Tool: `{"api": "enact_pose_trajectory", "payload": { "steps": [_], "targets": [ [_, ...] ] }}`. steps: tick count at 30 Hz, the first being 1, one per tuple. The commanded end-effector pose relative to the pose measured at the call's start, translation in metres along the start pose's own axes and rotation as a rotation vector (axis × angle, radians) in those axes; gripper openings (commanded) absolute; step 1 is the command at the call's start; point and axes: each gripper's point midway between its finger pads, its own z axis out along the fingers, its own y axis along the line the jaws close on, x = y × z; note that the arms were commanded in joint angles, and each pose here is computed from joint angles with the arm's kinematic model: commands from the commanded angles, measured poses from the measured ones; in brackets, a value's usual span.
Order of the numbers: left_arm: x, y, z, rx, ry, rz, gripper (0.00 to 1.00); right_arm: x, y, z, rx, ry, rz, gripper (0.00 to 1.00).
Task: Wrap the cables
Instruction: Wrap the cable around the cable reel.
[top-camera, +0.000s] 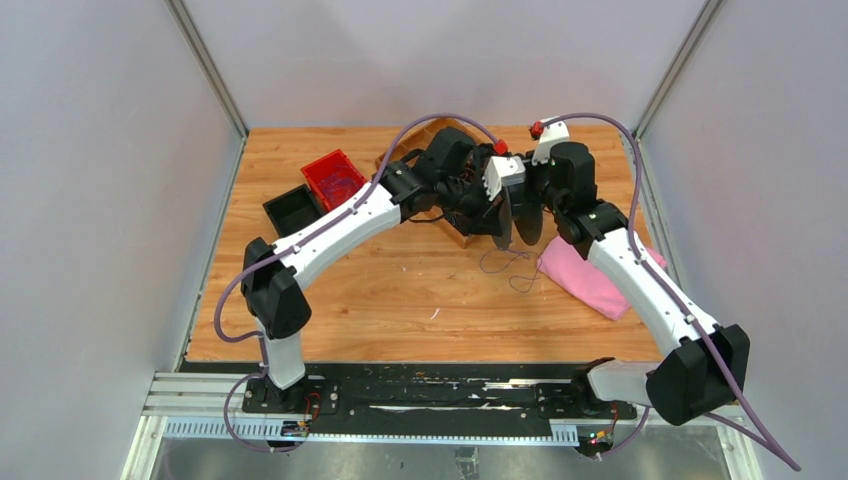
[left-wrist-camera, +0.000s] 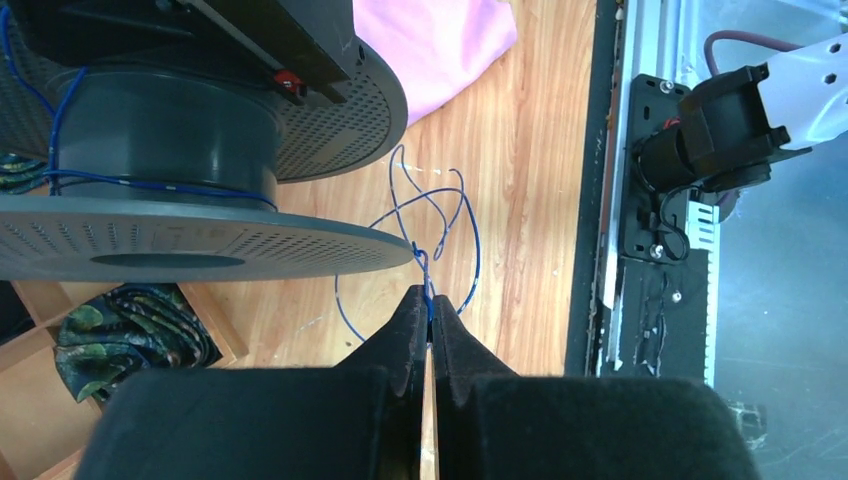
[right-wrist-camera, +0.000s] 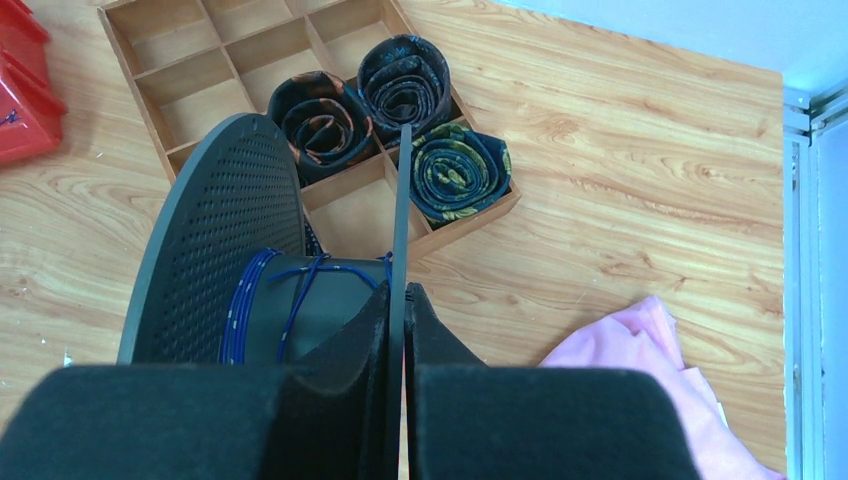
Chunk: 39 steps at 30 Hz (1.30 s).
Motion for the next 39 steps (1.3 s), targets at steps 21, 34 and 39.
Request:
{"api": "enact_pose_trajectory", "payload": {
  "steps": [21, 34, 39],
  "targets": [
    [-0.044, -0.006, -0.015, 0.103, -0.149, -0.039, 0.02, -0.010, 0.014, -0.001, -0.052, -0.052, -0.062, 0.01],
    [-0.038, 0.037, -0.028, 0.015, -0.136, -0.113, 0.04, 0.000, 0.035, -0.013, -0.206, -0.084, -0.177, 0.01],
    [-0.027, 0.045, -0.031, -0.010, -0.107, -0.118, 0.05, 0.001, 0.037, -0.019, -0.227, -0.094, -0.212, 0.00]
  ]
}}
